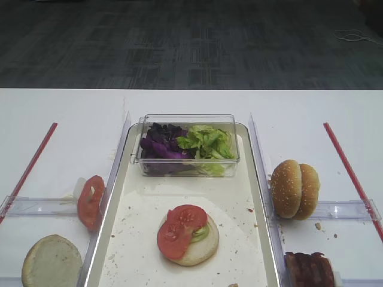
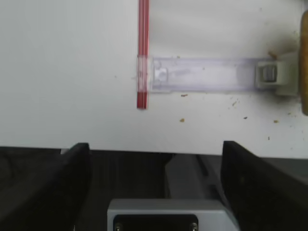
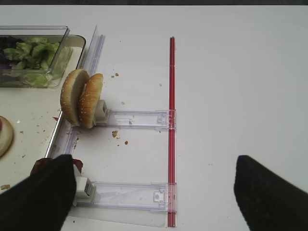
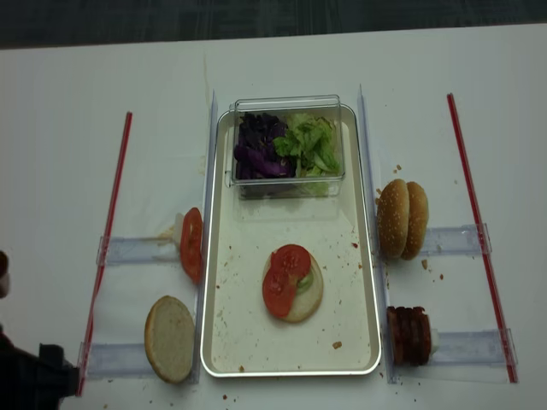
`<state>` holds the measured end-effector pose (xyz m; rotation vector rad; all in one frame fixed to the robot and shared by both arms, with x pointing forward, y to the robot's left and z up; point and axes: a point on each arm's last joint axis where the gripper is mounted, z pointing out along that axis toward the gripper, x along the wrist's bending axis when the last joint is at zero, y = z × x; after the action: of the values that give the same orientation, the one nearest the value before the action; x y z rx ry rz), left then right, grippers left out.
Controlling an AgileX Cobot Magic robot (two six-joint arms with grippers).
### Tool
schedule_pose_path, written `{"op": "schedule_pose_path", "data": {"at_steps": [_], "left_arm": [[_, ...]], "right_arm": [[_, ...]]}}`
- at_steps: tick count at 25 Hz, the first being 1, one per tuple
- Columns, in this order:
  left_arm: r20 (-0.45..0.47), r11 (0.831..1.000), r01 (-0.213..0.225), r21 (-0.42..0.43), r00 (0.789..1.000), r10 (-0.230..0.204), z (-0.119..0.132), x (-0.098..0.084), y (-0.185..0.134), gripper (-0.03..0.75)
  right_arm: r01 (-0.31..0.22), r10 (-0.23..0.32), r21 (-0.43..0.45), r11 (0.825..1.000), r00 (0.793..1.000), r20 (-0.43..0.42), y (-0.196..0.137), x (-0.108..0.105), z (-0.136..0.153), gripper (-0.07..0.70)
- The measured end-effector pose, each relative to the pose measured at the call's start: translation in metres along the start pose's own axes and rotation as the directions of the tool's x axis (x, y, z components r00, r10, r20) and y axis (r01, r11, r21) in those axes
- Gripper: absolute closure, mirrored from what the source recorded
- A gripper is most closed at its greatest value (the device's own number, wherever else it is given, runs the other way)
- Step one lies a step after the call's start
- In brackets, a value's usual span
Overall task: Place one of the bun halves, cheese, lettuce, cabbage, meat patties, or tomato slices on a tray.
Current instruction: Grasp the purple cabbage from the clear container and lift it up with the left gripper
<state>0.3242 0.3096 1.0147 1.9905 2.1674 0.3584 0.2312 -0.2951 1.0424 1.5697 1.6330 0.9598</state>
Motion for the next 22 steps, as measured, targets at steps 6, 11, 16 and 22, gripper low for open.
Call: {"op": "schedule_pose_path", "data": {"at_steps": [6, 11, 16, 22], "left_arm": [[-0.003, 0.977, -0.017, 0.211, 1.0, 0.018, 0.029, -0.002, 0.018, 0.169], [-0.002, 0.974, -0.02, 0.227, 1.0, 0.021, 0.032, -0.002, 0.02, 0.169], [-0.005, 0.982, 0.0, 0.187, 1.0, 0.001, 0.025, -0.002, 0.035, 0.169], [-0.008, 0.981, 0.015, 0.191, 1.0, -0.014, 0.027, -0.004, 0.09, 0.169]], "right_arm": [[0.0, 0.0, 0.0, 1.0, 1.0, 0.0, 0.0, 0.0, 0.0, -0.058], [0.0, 0.0, 0.0, 1.0, 1.0, 0.0, 0.0, 0.0, 0.0, -0.058], [0.0, 0.0, 0.0, 1.0, 1.0, 0.0, 0.0, 0.0, 0.0, -0.058], [0.0, 0.0, 0.0, 1.0, 1.0, 0.0, 0.0, 0.0, 0.0, -0.058]]}}
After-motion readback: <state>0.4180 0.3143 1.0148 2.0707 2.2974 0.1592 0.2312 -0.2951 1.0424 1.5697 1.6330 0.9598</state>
